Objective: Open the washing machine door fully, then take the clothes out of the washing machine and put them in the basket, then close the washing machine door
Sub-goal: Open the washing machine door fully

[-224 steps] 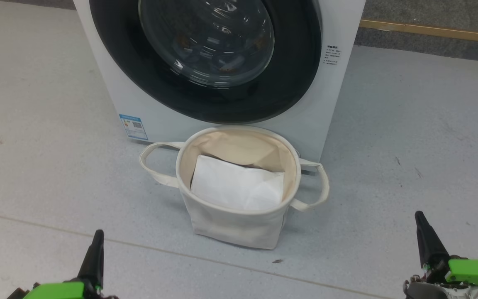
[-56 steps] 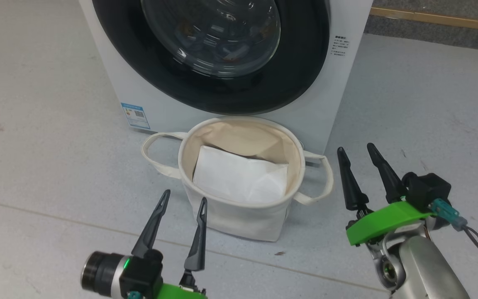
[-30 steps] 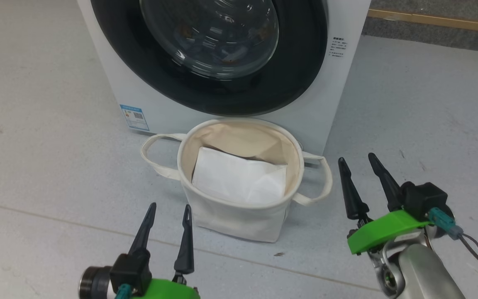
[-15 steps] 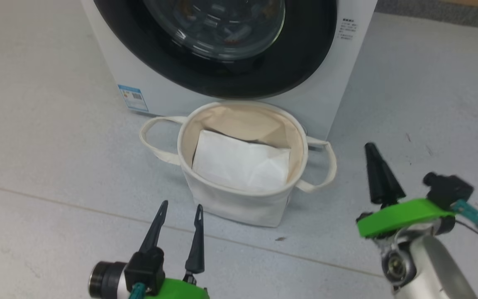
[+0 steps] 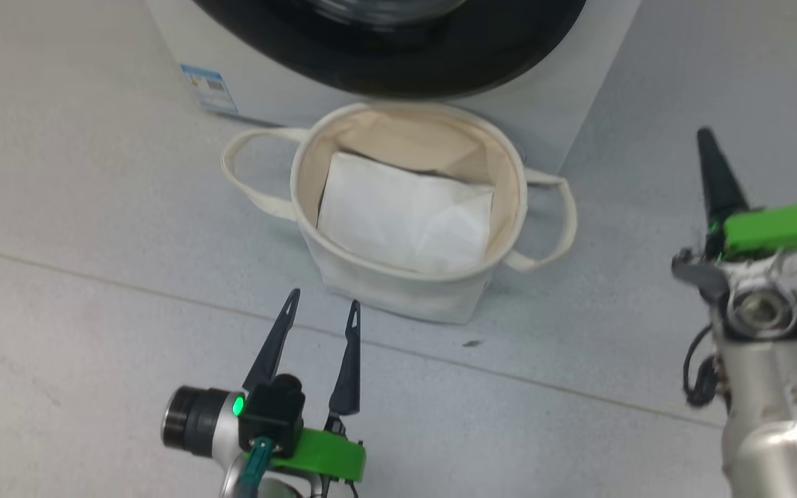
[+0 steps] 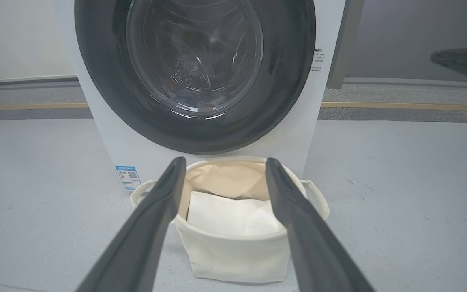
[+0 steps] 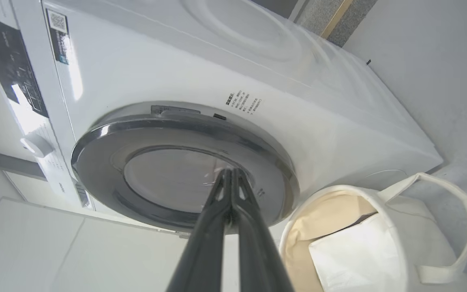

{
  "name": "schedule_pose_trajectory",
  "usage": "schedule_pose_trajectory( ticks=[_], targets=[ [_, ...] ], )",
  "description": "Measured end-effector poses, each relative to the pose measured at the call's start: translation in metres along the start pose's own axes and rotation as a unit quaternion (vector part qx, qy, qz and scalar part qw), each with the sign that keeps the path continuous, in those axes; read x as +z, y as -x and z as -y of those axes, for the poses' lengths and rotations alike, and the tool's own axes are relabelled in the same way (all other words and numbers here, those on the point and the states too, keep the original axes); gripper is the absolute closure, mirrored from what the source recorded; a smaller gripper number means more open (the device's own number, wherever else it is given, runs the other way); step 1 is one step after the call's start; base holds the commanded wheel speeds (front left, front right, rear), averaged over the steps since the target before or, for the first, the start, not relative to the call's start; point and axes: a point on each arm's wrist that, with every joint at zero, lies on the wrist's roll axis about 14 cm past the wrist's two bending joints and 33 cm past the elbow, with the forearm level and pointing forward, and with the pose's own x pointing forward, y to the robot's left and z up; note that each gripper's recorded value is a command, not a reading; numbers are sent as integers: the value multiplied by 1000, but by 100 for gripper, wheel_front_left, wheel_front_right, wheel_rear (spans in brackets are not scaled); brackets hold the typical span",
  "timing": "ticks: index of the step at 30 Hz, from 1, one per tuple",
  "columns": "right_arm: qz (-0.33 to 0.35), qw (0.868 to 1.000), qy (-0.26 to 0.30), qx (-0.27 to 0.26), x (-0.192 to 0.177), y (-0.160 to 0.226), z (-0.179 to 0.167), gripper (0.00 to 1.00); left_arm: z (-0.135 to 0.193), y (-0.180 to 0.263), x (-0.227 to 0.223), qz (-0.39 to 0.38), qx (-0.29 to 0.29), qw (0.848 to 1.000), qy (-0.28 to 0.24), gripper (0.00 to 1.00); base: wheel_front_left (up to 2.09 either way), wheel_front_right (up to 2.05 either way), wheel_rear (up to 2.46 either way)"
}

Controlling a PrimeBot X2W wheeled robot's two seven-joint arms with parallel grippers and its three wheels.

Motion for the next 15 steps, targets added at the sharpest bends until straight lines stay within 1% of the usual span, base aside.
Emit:
schedule_pose_trajectory(
  ticks=[3,6,8,10,11,15],
  targets=[
    [-13,998,-59,-3,5,-23,3,100,2,-8,-8,-8,-4,1000,0,0,0,0,0],
    [-44,992,-118,6,3,-47,1,100,6,-18,-17,-15,-10,1000,3,0,0,0,0],
    [-79,983,-165,10,-3,-60,2,100,8,-24,-22,-20,-13,1000,5,0,0,0,0],
    [-108,975,-195,8,-9,-71,7,100,10,-28,-29,-28,-14,999,7,0,0,0,0],
    [-126,967,-221,3,-10,-81,14,100,12,-31,-37,-36,-18,999,8,0,0,0,0],
    [-138,961,-241,9,-1,-105,15,100,14,-37,-50,-50,-20,998,12,0,0,0,0]
  ],
)
